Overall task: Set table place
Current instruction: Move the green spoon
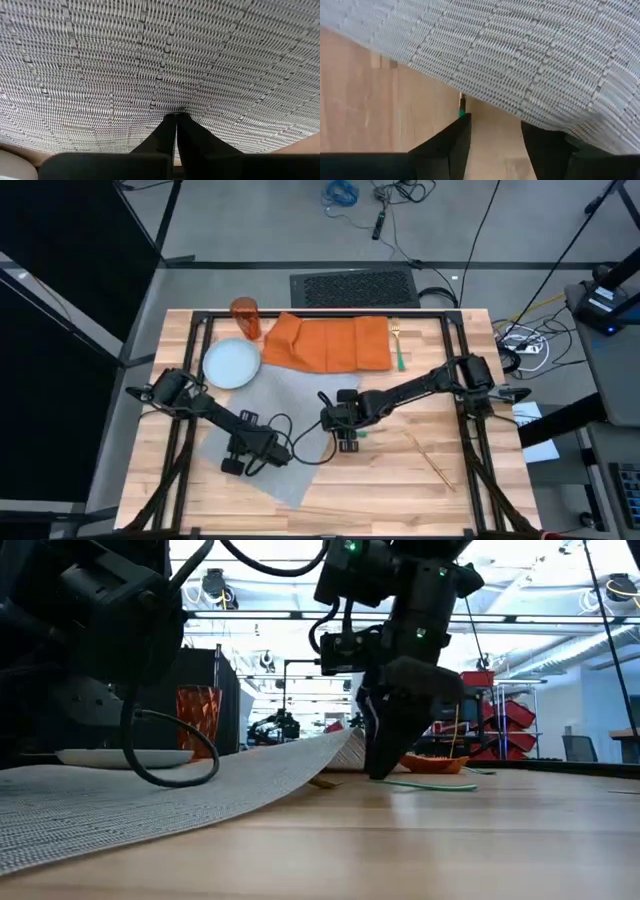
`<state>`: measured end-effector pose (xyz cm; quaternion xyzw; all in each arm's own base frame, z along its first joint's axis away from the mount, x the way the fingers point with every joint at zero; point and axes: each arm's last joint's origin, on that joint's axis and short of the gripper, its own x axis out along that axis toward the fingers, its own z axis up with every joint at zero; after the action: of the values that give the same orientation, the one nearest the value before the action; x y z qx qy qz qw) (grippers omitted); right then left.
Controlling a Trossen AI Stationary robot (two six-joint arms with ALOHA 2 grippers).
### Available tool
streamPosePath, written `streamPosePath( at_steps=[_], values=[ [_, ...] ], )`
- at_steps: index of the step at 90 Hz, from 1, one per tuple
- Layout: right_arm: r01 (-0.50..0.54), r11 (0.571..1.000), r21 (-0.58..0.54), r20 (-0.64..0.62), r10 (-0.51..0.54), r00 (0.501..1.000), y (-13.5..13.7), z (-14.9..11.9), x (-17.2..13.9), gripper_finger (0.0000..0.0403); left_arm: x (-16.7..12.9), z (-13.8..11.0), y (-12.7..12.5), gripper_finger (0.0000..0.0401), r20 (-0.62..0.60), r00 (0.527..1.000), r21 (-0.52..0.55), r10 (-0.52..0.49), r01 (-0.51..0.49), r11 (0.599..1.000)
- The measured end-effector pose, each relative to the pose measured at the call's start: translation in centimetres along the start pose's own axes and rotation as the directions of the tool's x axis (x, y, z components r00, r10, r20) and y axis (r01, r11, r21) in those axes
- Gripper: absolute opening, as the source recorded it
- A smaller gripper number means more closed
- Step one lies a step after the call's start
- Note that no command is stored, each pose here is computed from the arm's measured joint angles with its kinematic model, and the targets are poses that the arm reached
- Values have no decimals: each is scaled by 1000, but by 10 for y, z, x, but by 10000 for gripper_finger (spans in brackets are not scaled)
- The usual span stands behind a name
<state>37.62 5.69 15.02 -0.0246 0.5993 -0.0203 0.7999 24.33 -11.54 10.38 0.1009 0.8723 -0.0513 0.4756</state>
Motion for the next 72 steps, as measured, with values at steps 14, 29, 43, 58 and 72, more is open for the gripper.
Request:
streamPosePath(
  at_steps=[14, 29, 43, 58, 72],
  values=[
    [2, 1000, 19, -4, -2, 1000, -5, 8, -9, 160, 0, 0, 0, 0, 0, 1000, 0, 0, 0, 1000],
    [-12, 1000, 22, 37, 11, 999, -3, 18, -18, 160, 0, 0, 0, 0, 0, 1000, -1, 0, 0, 1000],
    [-43, 998, 36, 47, 42, 998, 4, 18, -17, 160, 0, 0, 0, 0, 0, 1000, 0, 1, -1, 1000],
    [-50, 997, 51, 55, 47, 997, 8, 18, -16, 160, 0, 0, 0, 0, 0, 1000, 0, 2, -2, 1000],
    [-53, 996, 65, 53, 50, 997, 8, 18, -15, 160, 0, 0, 0, 0, 0, 1000, -1, 3, -3, 1000]
  ],
)
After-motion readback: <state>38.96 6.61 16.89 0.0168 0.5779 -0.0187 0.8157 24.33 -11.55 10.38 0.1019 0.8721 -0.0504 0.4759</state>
